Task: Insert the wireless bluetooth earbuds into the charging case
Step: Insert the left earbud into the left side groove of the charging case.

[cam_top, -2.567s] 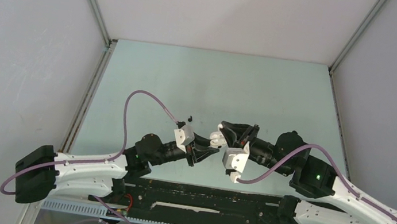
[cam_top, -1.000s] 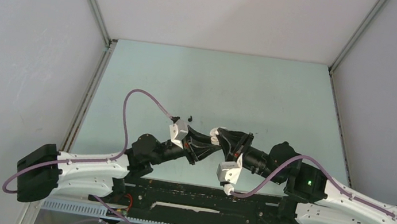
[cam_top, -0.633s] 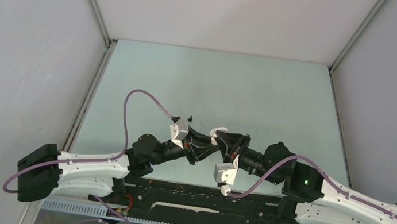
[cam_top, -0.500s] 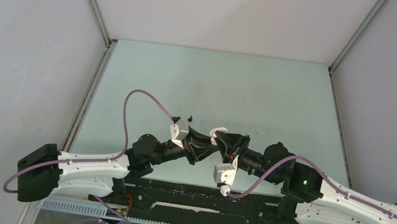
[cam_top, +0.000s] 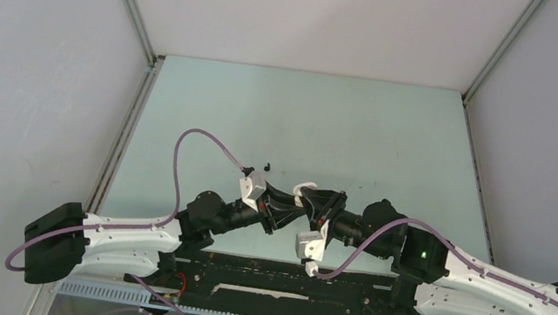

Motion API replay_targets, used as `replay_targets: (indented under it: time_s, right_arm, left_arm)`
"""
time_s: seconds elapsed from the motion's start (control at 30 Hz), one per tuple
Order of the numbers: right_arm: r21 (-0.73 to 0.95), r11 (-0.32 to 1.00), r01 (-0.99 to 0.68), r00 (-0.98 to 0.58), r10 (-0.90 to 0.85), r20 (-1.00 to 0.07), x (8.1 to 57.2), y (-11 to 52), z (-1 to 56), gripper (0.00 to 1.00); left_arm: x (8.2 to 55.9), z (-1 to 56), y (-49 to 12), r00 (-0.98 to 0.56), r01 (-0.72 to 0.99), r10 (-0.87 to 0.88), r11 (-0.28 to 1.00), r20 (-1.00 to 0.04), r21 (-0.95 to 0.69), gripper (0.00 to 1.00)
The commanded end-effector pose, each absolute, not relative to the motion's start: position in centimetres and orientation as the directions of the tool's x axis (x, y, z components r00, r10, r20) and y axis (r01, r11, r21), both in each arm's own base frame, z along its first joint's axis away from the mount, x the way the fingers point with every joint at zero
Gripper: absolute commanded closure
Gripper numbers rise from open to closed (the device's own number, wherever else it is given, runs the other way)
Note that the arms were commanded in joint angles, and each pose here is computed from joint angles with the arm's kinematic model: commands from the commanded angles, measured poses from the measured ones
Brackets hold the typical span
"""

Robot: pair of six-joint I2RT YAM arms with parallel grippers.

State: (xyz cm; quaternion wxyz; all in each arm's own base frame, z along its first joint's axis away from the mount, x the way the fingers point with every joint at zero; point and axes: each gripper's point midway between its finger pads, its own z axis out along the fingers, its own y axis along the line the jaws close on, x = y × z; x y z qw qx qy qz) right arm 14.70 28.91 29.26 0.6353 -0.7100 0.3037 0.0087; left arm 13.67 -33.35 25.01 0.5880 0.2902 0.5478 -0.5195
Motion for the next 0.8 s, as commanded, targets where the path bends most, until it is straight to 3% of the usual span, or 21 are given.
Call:
replay_targets:
  time_s: [0.0, 0.37, 0.77]
  right_arm:
    - [-0.867, -0.096, -0.489, 0.791, -0.468, -0.395, 14.5, 28.3, 27.5, 0.89]
    - [-0.805, -0.169, -0.569, 0.763, -0.473, -0.44, 13.3, 28.2, 25.4, 0.69]
    - [-0.79, -0.113, -0.602, 0.728, -0.484, -0.486, 13.6, 28.0, 28.4, 0.52]
  left_arm:
    - [13.7, 27.7, -32.7, -0.097, 0.932, -0.378, 0.29, -0.921, -0.217, 1.0]
    - [13.8, 28.3, -32.1, -0.099, 0.926, -0.423, 0.293, -0.901, -0.239, 1.0]
    - [14.0, 27.4, -32.2, -0.098, 0.923, -0.4, 0.306, -0.911, -0.233, 1.0]
